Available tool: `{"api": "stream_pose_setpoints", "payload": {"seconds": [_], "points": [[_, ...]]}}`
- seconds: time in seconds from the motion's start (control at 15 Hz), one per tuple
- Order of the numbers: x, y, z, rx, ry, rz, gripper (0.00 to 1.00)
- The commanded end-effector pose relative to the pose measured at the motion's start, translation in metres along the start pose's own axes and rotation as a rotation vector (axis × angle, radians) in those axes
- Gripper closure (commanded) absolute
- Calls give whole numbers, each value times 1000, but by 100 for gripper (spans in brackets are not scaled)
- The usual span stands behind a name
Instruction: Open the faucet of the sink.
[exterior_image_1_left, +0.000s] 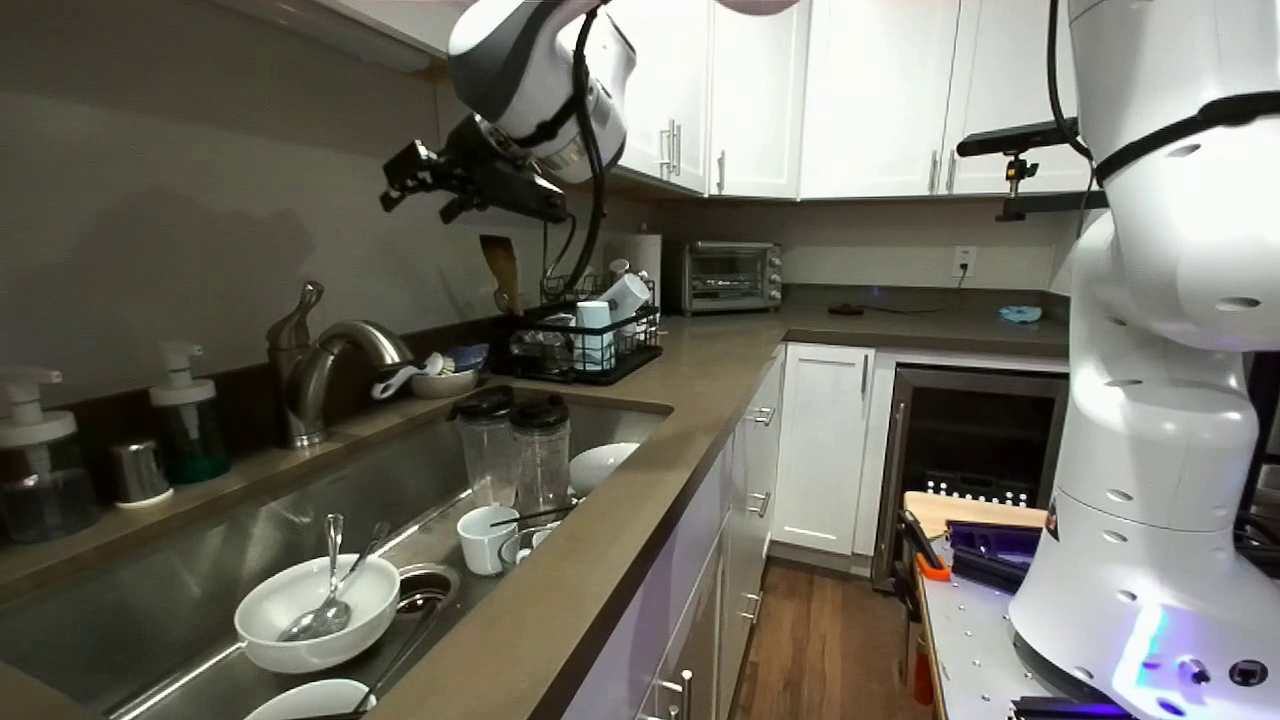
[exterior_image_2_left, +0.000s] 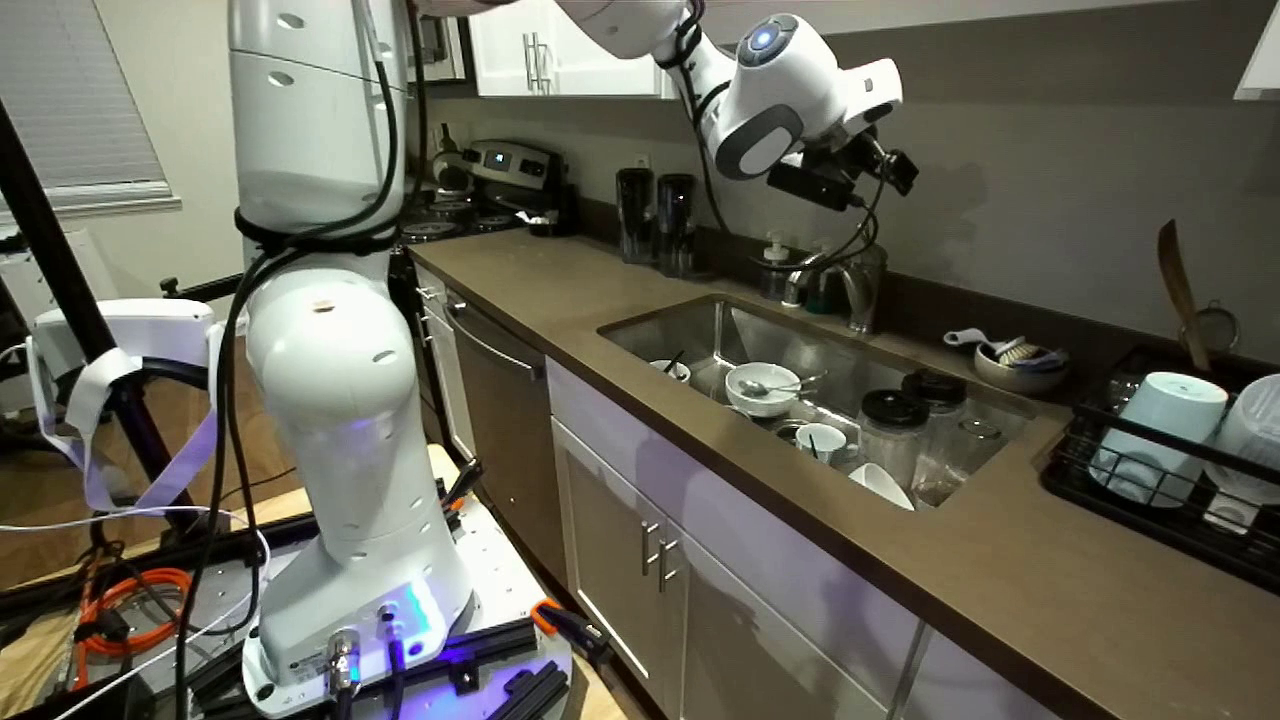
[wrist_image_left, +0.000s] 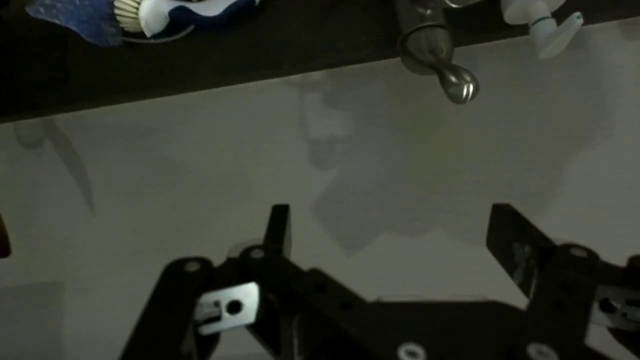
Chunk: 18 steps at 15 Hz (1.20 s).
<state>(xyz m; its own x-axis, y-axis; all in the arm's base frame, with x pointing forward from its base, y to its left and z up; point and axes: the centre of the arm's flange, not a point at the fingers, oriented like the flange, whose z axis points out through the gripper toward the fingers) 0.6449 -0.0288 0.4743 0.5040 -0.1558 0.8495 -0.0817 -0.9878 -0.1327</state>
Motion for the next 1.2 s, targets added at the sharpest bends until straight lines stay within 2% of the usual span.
{"api": "stream_pose_setpoints", "payload": {"seconds": [0.0,0.27,0.47,0.53,0.6,0.67,1.13], "points": [[21,27,56,16,-5,-130,0],[35,38,94,38,-27,-195,0],[39,29,112,80,-26,-213,2],[40,26,115,90,-22,-215,12],[40,20,118,106,-18,-215,17],[39,16,120,114,-14,-221,31],[22,-14,132,170,-15,-199,77]]}}
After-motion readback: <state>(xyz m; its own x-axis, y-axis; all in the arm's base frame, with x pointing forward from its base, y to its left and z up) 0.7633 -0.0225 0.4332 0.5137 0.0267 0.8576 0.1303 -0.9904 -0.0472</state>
